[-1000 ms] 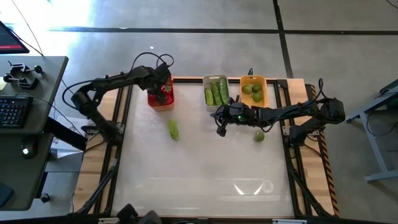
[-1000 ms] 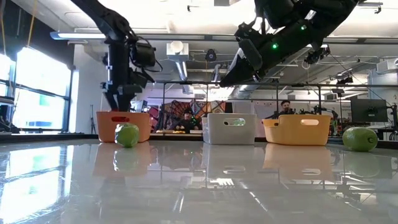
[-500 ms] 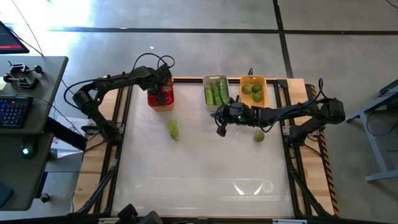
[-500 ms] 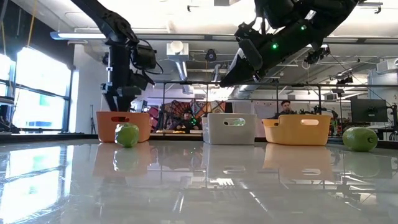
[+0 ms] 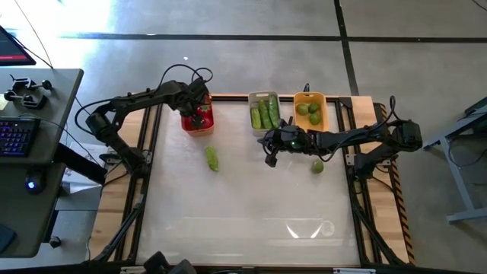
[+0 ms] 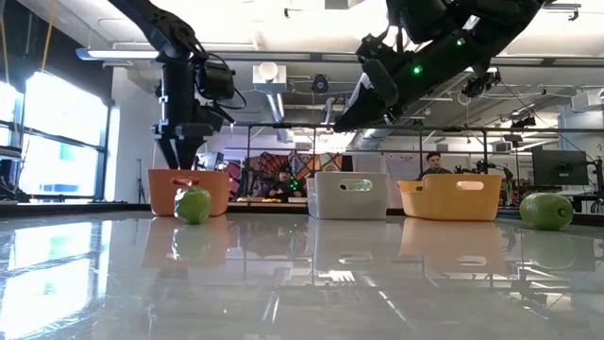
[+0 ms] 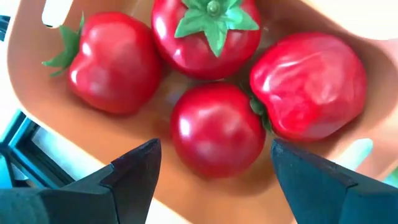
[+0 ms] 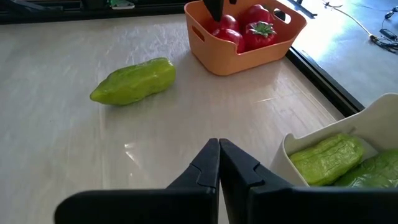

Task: Sort produce into baskets
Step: Put the lime into the yellow bin

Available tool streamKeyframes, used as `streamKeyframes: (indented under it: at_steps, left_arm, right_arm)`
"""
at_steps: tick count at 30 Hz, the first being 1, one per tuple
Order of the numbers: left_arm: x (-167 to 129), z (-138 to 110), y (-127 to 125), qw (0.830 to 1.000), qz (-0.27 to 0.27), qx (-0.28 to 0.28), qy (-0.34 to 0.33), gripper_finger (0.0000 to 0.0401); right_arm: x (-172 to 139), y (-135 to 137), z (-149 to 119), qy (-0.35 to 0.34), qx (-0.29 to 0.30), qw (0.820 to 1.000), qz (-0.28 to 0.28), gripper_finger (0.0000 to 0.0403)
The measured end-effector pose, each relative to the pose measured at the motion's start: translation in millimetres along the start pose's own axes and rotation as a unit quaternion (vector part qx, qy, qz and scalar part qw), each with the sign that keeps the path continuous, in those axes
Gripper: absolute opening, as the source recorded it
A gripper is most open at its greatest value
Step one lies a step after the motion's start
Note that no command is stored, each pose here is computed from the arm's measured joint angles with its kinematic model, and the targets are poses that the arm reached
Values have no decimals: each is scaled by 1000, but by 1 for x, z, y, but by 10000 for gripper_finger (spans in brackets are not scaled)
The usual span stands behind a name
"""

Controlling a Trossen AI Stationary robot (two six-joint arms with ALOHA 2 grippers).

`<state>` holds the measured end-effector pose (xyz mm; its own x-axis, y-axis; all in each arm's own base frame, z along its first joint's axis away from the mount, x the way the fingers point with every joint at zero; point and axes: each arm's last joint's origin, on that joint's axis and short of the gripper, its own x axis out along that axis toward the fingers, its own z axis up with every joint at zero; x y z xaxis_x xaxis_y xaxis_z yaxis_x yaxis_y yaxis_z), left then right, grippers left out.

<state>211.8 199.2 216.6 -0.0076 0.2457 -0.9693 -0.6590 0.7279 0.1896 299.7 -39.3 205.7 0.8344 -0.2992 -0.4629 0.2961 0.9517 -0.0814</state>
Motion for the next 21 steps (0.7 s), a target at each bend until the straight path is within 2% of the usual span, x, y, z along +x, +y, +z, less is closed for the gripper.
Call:
streamKeyframes:
  at_steps: [8, 15, 21]
  left_arm:
    - [-5, 2, -3, 999, 4, 29, -22, 290]
    - [-30, 14, -14, 988, -17, 29, -150, 290]
    - [-53, 23, -37, 959, -59, 54, -272, 290]
  right_arm:
    - [0, 0, 0, 0, 0, 1000, 0, 0]
    - [0, 0, -1, 5, -1, 1000, 0, 0]
    - [0, 0, -1, 7, -2, 1000, 0, 0]
